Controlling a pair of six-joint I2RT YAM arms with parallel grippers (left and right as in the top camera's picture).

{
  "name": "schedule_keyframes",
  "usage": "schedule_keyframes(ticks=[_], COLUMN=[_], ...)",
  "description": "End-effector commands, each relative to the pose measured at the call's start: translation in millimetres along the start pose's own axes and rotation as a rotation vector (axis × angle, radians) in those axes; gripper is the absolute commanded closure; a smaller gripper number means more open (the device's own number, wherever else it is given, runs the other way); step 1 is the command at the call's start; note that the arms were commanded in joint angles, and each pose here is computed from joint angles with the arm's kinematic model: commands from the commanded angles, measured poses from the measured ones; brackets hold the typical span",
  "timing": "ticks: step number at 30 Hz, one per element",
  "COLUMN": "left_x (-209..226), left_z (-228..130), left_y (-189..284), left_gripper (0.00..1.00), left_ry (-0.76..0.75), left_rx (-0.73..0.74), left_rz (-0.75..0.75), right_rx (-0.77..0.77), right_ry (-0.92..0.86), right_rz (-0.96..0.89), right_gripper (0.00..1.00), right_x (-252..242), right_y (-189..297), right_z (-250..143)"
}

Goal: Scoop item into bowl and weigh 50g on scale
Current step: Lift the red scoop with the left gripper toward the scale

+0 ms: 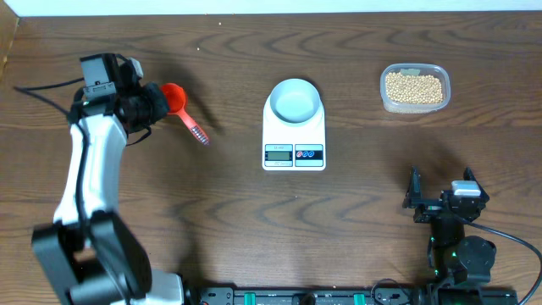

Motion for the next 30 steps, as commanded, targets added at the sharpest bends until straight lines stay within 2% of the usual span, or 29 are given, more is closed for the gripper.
schedule_keyframes(ticks=[1,6,15,30], left_x=[-29,-50,-69,-72], left_z=[-15,-31,-52,-51], left_y=[27,43,40,38], left_gripper=[0.93,0.93,0.93,0.93], left_ry=[0.006,-0.049,-0.105,-0.123], left_rx=[0.001,0.015,0.08,0.055], left_rz=[-0.049,-0.081,-0.094,-0.081], right_rx=[0.001,0.001,0.001,0.001], right_ry=[0.009,0.009,0.009,0.009], right_rz=[-0.001,-0.001,-0.001,-0.001], right_gripper=[0.01,0.01,0.01,0.01], right_x=[0,0,0,0], right_y=[0,0,0,0], right_z=[-1,-1,-1,-1])
Point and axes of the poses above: each gripper's point midway between its finger pads, its own y axis back along the fingers, its own x axis along the line the jaws close on, z = x × y, the point moved 9 cm from there along y, back along the fingers, and after that the axes turned 7 degrees about y, right-handed, at the moved point
